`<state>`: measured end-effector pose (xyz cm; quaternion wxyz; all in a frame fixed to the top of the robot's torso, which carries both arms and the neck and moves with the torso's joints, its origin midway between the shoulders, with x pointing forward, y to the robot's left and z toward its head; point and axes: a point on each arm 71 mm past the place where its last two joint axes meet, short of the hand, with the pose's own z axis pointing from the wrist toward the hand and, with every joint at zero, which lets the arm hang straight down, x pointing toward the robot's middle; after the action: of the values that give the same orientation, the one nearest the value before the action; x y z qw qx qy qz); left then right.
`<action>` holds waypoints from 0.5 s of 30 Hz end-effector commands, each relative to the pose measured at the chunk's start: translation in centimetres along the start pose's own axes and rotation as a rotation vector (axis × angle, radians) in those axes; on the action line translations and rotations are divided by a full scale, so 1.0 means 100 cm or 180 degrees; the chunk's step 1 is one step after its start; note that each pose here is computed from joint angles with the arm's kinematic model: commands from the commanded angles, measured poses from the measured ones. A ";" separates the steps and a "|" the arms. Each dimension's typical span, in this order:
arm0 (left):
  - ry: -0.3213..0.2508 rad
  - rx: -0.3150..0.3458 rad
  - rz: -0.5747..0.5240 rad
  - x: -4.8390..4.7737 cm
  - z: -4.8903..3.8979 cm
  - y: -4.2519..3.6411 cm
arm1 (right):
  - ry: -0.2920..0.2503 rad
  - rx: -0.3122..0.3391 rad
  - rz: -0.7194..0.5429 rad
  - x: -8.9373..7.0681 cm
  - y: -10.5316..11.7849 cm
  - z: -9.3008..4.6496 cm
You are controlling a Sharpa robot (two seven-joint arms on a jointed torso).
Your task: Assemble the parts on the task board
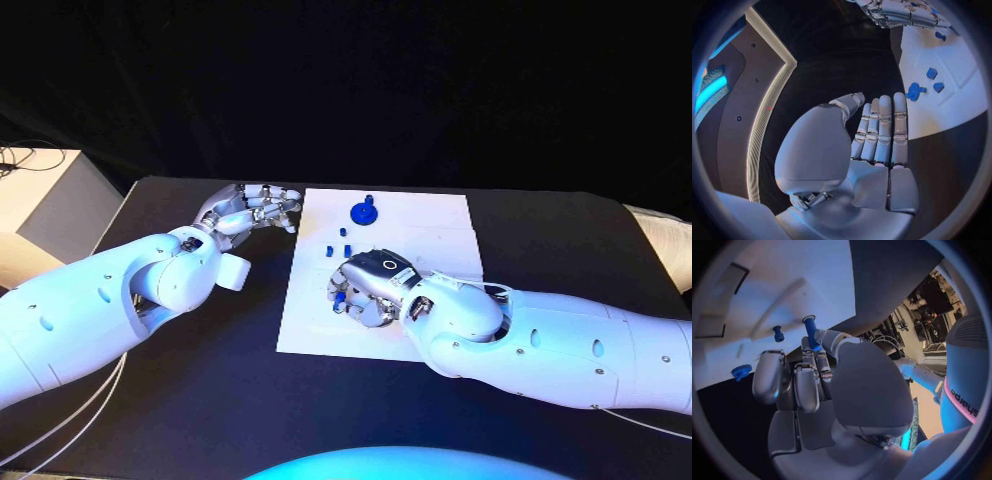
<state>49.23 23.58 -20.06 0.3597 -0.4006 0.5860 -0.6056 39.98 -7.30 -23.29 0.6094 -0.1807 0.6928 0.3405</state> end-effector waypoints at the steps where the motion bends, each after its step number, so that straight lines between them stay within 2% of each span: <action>1: 0.0036 0.0018 -0.0028 0.0019 0.0003 -0.0011 | 0.0025 -0.0016 -0.0089 0.001 0.000 0.000; 15: 0.0029 0.0013 -0.0023 0.0011 -0.0003 -0.0012 | 0.0109 -0.0017 -0.0104 0.004 0.000 -0.001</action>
<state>49.22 23.66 -20.05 0.3600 -0.4010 0.5864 -0.6048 39.97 -7.36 -23.33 0.6098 -0.1875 0.6929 0.3359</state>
